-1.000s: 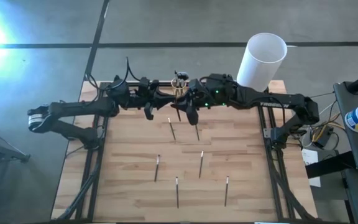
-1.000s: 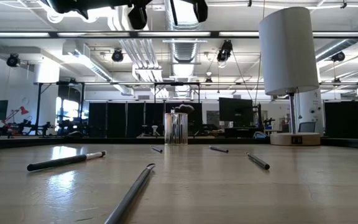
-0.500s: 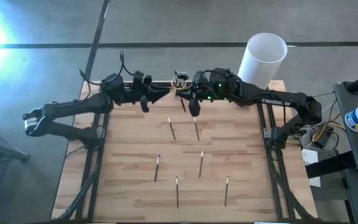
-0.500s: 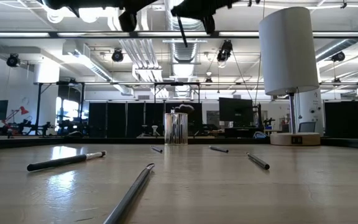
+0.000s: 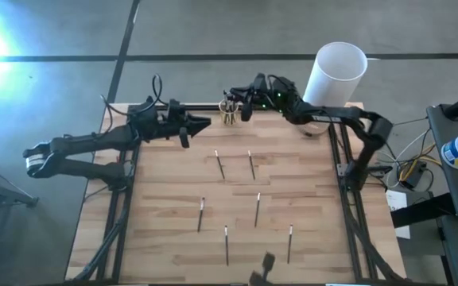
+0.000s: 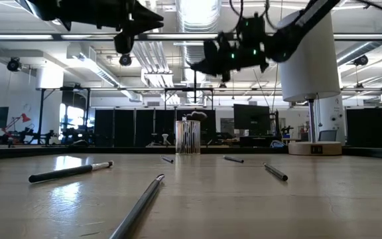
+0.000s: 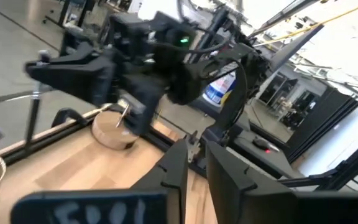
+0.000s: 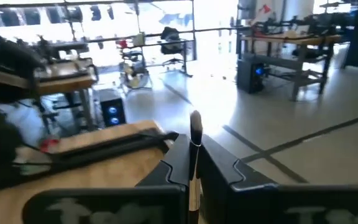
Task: Put items in baskets/containers
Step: Put the black eyeshadow brush into the yellow pen holder
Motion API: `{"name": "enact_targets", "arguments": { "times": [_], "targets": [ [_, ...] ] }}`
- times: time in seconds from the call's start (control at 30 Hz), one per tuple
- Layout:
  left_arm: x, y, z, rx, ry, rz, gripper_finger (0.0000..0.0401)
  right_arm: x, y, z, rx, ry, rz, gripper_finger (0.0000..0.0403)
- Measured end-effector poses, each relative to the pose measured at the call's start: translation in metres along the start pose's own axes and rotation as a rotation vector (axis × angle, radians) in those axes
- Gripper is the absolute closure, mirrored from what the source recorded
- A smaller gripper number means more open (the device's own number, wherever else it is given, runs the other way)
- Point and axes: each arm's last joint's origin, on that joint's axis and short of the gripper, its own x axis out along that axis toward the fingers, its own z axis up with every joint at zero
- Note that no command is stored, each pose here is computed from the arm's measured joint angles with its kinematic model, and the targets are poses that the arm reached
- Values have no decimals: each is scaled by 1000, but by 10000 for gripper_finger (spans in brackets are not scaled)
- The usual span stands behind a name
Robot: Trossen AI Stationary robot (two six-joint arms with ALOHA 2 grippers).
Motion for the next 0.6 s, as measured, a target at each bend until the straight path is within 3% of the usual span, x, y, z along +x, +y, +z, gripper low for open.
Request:
{"name": "enact_targets", "arguments": {
  "times": [0.3,0.6],
  "targets": [
    [-1,4,-4,-23,-15,46,367,11,-42,-51,22,-10,-47,391],
    [0,5,-5,-35,-14,80,367,25,-50,-72,48,28,-55,391]
  ]
}}
